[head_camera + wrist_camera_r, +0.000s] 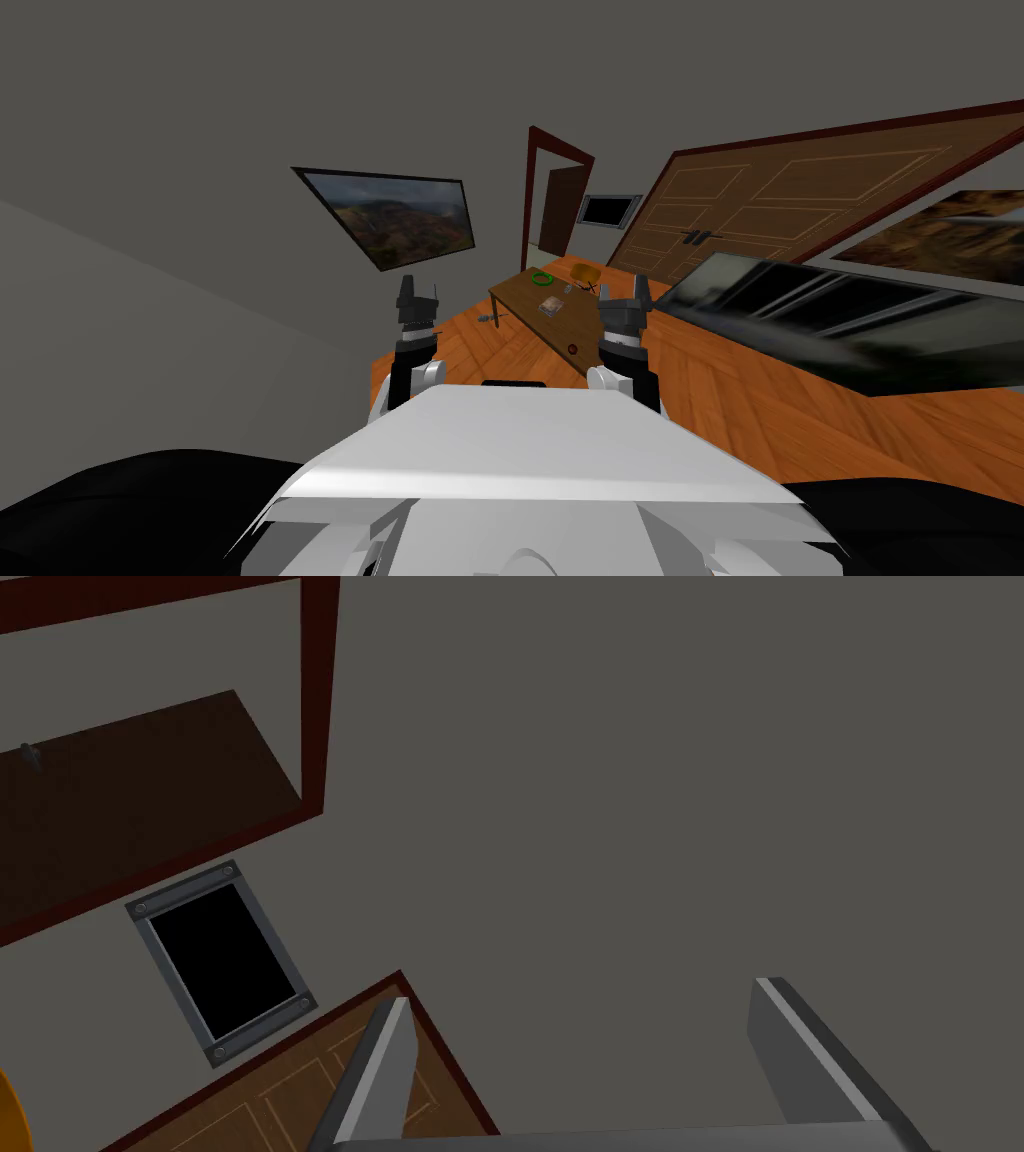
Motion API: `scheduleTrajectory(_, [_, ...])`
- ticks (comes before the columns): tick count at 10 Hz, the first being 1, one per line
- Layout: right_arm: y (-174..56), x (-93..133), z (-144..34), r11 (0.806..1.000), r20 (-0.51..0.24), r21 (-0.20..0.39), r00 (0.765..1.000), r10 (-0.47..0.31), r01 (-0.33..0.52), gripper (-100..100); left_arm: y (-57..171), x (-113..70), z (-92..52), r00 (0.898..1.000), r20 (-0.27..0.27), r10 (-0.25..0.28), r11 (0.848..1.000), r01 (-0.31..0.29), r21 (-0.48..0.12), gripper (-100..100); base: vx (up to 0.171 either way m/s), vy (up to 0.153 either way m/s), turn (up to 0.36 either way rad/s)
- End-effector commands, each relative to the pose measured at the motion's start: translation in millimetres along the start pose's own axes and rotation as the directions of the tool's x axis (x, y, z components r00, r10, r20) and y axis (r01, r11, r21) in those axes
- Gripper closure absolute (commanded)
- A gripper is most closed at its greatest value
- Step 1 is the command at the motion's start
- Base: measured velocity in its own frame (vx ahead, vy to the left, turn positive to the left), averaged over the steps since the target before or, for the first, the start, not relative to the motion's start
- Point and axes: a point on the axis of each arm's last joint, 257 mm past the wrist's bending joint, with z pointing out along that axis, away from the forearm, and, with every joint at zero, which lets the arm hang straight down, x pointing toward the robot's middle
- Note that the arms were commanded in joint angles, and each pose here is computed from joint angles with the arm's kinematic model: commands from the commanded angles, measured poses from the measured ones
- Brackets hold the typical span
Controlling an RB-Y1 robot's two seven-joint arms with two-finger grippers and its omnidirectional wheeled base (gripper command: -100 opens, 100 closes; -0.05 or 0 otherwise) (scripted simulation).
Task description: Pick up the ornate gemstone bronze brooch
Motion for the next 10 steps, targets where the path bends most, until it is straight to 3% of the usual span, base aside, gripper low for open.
scheduleTrajectory(1, [-2, 4, -1.6, 0.999, -0.032, 0.01, 0.999, -0.033, 0.033, -100, 0, 0.0, 0.0, 1.0, 0.0, 0.0, 1.0, 0.0, 0.0, 0, -0.009, 0.015, 0.047])
scheduleTrajectory(5, [-18, 13, -12.5, 0.981, -0.131, 0.042, 0.975, -0.181, 0.188, -100, 0, 0.0, 0.0, 1.0, 0.0, 0.0, 1.0, 0.0, 0.0, 0, -0.028, 0.028, 0.095])
scheduleTrajectory(8, [-40, 16, -28.1, 0.937, -0.207, 0.066, 0.923, -0.324, 0.344, -100, 0, 0.1, 0.0, 1.0, 0.0, 0.0, 1.0, 0.0, 0.0, 0, -0.027, 0.038, 0.138])
scheduleTrajectory(9, [-40, 17, -28.4, 0.933, -0.213, 0.064, 0.918, -0.334, 0.354, -100, 0, 0.0, 0.0, 1.0, 0.0, 0.0, 1.0, 0.0, 0.0, 0, -0.013, 0.026, 0.042])
scheduleTrajectory(10, [-49, 18, -35.3, 0.909, -0.243, 0.069, 0.89, -0.385, 0.412, -100, 0, 0.0, 0.0, 1.0, 0.0, 0.0, 1.0, 0.0, 0.0, 0, -0.008, 0.03, 0.099])
